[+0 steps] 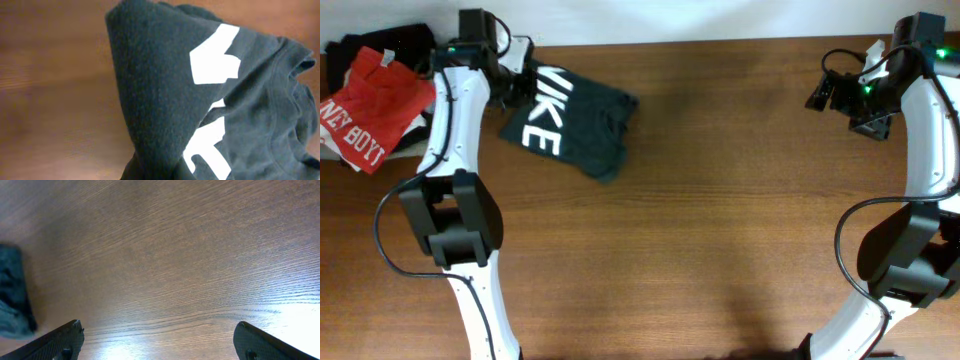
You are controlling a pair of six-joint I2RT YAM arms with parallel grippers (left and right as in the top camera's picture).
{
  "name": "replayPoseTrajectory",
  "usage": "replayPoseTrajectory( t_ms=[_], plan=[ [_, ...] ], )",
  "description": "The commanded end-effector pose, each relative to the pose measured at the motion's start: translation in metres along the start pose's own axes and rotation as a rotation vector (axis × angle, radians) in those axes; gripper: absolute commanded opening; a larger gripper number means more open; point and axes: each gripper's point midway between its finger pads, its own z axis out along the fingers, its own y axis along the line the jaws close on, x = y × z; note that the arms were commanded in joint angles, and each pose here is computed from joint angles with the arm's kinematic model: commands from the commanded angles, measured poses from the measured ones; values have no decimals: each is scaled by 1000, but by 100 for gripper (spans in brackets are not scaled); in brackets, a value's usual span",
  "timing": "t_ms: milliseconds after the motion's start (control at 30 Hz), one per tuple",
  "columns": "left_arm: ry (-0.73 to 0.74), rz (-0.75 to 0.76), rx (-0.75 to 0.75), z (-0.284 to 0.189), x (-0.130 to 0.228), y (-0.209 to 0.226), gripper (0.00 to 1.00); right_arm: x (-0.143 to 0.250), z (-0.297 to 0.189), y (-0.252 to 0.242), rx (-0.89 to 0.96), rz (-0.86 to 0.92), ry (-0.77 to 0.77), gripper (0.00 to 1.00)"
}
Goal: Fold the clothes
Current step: 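Carry the folded shirt left and place it on the clothes stack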
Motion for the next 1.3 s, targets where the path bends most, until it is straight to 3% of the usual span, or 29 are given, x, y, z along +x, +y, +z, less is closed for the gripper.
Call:
replayPoseTrajectory(
  t_ms=[0,133,400,833,900,1033,1067,1100,1133,1167,1200,1267],
  plan=[
    [-115,-86,-212,-23,-29,54,1,-2,-3,1,6,-17,-10,99],
    [-274,-206,-262,-62,-63,88,1,-2,-3,1,6,-16,-10,99],
    [-503,-288,-331,-153,-105,121,1,-2,-3,1,6,-17,-10,99],
    [-465,-532,-532,-198,-31,261,1,-2,-3,1,6,-16,-10,99],
    [-438,-568,-550,-187,-15,285,1,-2,-3,1,6,-16,-10,99],
    [-412,-640,-593,-142,20,352,11,-2,-3,1,6,-16,-10,99],
    [-403,-659,-602,-133,31,366,18,-1,-3,1,6,-16,-10,99],
    [-385,-682,-610,-127,45,380,38,-2,-3,1,6,-16,-10,99],
    [-363,-707,-616,-125,60,390,66,-1,-3,1,6,-16,-10,99],
    [-361,-716,-618,-127,65,394,68,-1,-3,1,6,-16,-10,99],
    [-363,-724,-610,-131,68,396,92,-1,-3,1,6,-16,-10,99],
    [-398,-710,-493,-136,58,383,99,-1,-3,1,6,-16,-10,99]
  ],
)
